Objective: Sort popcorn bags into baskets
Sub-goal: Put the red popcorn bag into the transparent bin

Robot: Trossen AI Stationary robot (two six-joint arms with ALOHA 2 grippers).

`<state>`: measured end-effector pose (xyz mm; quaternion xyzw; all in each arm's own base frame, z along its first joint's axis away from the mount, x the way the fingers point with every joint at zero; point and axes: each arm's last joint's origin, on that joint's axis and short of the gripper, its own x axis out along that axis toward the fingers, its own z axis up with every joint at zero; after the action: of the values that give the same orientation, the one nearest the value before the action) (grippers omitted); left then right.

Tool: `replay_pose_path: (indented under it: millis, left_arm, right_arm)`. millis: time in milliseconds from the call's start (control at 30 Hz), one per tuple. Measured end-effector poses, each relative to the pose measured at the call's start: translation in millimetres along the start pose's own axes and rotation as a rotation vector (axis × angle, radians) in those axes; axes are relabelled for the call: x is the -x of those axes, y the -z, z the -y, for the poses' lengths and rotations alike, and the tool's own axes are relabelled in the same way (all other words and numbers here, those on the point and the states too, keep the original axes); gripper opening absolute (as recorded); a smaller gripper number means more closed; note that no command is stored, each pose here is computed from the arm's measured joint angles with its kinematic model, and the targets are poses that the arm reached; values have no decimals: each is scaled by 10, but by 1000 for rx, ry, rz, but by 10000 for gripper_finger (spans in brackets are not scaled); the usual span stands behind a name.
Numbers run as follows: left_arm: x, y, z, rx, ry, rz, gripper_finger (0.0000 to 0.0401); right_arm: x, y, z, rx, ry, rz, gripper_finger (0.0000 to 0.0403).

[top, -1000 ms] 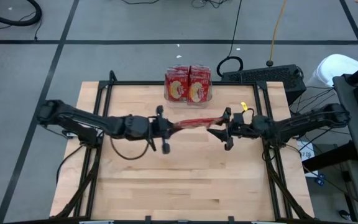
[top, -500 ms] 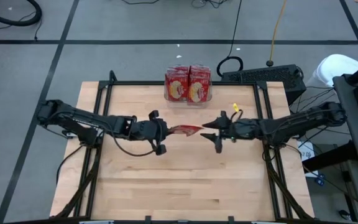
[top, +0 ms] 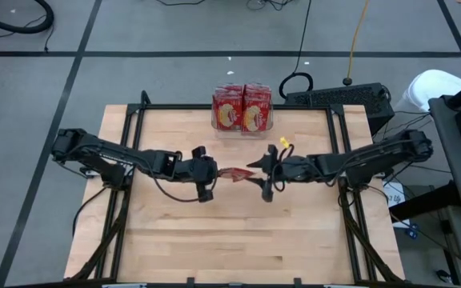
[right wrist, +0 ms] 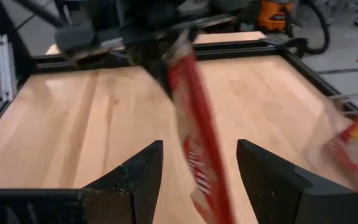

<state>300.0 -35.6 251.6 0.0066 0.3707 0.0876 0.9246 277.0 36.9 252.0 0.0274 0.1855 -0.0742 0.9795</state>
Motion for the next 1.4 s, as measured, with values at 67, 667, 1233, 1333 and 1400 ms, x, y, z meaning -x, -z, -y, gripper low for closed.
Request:
replay_pose_path:
  millis: [67, 667, 1233, 1333, 1400]
  left_arm:
    - [1, -12, 10, 5, 13, 9, 18]
    - [-3, -33, 20, 15, 64, 23, 8]
    - [10, -163, 37, -9, 80, 159, 30]
    - [22, -206, 58, 5, 106, 203, 34]
    - [34, -244, 75, 15, 123, 244, 49]
  right_arm:
    - [-62, 39, -53, 17, -14, -1, 196]
    - [-156, 96, -152, 135, 10, 19, 196]
    - [-249, 198, -140, 218, 21, -37, 21]
    - [-168, 159, -120, 219, 20, -44, 10]
    - [-92, 130, -103, 209, 17, -54, 18]
